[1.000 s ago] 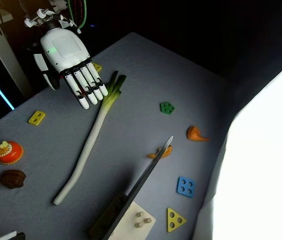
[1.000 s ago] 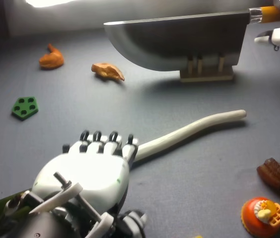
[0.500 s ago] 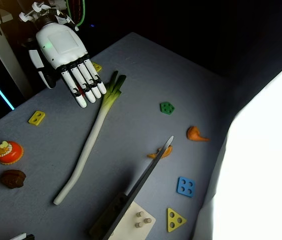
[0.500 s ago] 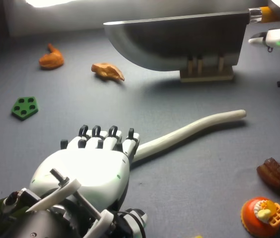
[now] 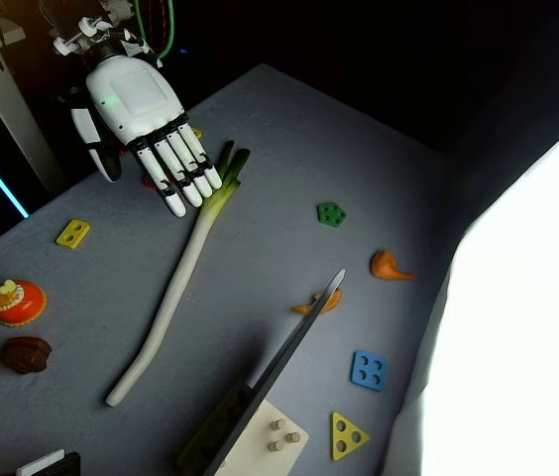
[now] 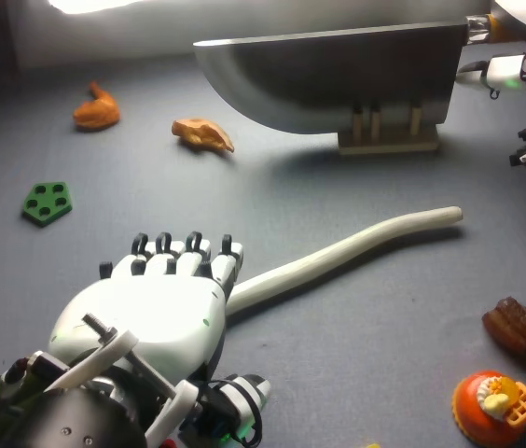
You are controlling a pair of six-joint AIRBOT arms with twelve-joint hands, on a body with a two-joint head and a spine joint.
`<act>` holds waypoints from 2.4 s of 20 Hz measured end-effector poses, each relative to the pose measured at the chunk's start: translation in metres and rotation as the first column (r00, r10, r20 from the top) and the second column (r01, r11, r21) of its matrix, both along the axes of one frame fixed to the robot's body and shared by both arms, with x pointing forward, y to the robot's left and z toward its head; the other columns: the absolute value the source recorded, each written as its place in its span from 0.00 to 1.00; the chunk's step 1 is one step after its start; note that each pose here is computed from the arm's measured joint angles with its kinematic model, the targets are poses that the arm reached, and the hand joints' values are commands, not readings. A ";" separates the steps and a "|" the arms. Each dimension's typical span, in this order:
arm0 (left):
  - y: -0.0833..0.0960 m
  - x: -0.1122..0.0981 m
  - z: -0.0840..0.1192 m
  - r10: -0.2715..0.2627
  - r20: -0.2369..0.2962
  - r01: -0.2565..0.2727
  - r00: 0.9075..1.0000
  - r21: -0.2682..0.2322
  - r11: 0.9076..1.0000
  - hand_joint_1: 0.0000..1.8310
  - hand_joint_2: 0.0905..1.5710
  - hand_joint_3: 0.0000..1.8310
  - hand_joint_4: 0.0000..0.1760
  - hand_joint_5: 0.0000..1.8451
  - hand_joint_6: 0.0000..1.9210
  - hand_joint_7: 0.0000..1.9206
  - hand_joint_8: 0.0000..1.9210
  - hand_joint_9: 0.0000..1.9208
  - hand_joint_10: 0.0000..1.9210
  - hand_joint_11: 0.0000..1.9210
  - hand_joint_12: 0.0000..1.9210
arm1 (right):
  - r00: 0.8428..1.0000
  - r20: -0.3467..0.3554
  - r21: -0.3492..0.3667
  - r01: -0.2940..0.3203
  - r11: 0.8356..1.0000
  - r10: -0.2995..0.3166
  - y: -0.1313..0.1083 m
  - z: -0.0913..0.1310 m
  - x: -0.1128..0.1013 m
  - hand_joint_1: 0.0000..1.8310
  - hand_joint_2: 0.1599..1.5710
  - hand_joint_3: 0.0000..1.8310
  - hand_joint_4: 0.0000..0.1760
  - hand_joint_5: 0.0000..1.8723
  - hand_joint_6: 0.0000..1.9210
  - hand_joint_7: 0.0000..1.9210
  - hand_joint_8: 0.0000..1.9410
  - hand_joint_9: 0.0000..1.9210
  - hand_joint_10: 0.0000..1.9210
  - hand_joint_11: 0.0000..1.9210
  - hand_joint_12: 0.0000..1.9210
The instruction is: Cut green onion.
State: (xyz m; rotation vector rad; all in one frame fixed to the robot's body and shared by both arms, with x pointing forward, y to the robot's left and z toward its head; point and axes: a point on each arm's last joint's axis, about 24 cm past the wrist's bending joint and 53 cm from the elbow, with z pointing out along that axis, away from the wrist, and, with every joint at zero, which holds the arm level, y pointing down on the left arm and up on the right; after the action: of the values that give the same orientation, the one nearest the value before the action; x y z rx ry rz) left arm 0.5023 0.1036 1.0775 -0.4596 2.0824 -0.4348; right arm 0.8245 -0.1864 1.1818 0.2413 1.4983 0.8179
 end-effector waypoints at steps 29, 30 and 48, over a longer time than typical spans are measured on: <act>0.025 -0.008 -0.047 0.087 -0.024 -0.086 0.996 0.030 0.996 0.34 0.78 0.01 0.27 0.00 0.00 0.00 0.00 0.01 0.00 0.00 0.00 | 0.998 0.071 0.013 0.002 1.000 -0.003 -0.001 0.016 -0.003 0.87 0.40 0.48 1.00 0.72 1.00 0.83 1.00 0.86 1.00 0.89 1.00; 0.026 -0.007 -0.048 0.090 -0.024 -0.089 0.996 0.031 0.996 0.34 0.79 0.01 0.25 0.00 0.00 0.00 0.00 0.00 0.00 0.00 0.00 | 0.997 0.081 0.002 0.008 1.000 -0.008 -0.002 0.017 -0.003 0.87 0.40 0.48 1.00 0.72 1.00 0.84 1.00 0.87 1.00 0.89 1.00; 0.043 -0.002 -0.048 0.118 -0.013 -0.117 0.993 0.058 0.991 0.33 0.80 0.00 0.20 0.00 0.00 0.01 0.00 0.00 0.00 0.00 0.00 | 0.963 0.262 -0.028 0.079 0.996 -0.069 -0.014 0.042 -0.013 0.87 0.42 0.44 1.00 0.72 1.00 0.80 1.00 0.83 1.00 0.86 1.00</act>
State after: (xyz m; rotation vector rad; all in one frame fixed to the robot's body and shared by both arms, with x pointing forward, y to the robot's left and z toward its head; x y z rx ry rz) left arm 0.5008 0.1463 1.0299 -0.5506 2.0656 -0.3029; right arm 0.8115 -0.2000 1.2234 0.1539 1.2490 0.7301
